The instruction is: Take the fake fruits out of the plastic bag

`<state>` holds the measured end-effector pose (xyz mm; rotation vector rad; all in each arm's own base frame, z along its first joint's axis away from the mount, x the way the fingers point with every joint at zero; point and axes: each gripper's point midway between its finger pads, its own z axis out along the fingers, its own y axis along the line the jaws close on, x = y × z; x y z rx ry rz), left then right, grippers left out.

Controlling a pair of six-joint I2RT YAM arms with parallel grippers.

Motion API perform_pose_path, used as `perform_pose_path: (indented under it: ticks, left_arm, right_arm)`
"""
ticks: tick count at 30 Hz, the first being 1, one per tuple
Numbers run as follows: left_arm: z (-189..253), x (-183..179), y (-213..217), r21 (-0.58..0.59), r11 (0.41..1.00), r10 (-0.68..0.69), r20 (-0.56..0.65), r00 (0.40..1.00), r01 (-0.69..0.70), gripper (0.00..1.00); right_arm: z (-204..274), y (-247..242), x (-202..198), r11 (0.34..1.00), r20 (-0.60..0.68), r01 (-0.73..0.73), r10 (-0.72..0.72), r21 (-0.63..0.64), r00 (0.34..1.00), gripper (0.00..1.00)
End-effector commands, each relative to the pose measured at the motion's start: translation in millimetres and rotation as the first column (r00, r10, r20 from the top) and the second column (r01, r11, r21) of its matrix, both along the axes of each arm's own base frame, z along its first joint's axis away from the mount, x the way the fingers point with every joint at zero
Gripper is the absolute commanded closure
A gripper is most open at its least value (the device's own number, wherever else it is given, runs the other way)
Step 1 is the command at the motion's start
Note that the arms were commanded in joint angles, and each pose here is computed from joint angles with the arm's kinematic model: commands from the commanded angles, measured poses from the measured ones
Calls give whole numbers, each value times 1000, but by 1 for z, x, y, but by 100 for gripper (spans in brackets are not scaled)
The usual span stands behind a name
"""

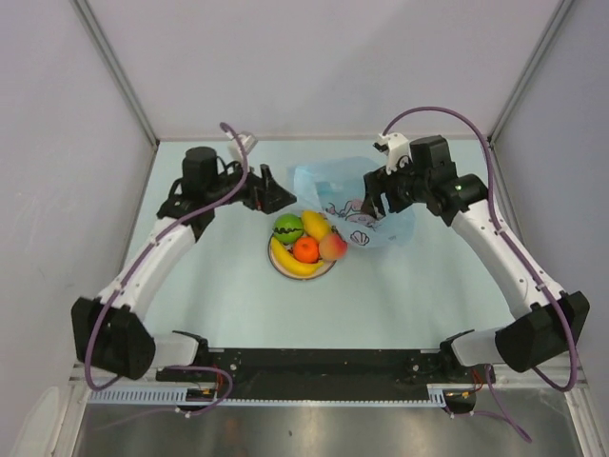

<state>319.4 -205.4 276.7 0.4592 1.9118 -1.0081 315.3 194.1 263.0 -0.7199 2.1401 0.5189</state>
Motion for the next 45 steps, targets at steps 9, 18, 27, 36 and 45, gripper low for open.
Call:
perform_pose_path:
  ticks: [9,18,27,36,45]
  left_arm:
    - [-16,56,-83,70,990,-120,-48,992,123,10]
    - [-23,70,-93,136,986,-92,-52,994,98,58]
    - [9,45,-104,71,967,-248,17,969,247,100]
    - [36,12,-121,73,910,-415,113,903,409,100]
    - [44,9,-135,178,890,-451,223,864,419,100]
  right_arm:
    - [-15,8,38,996,-15,64,-63,57,998,40]
    - [3,44,30,992,100,-107,101,61,990,45]
    - [-100,-11,80,982,-116,166,-176,-90,978,67]
    - [-149,-32,147,953,14,211,-213,-216,977,55]
    - [-126,-131,180,719,383,492,-329,-491,863,27]
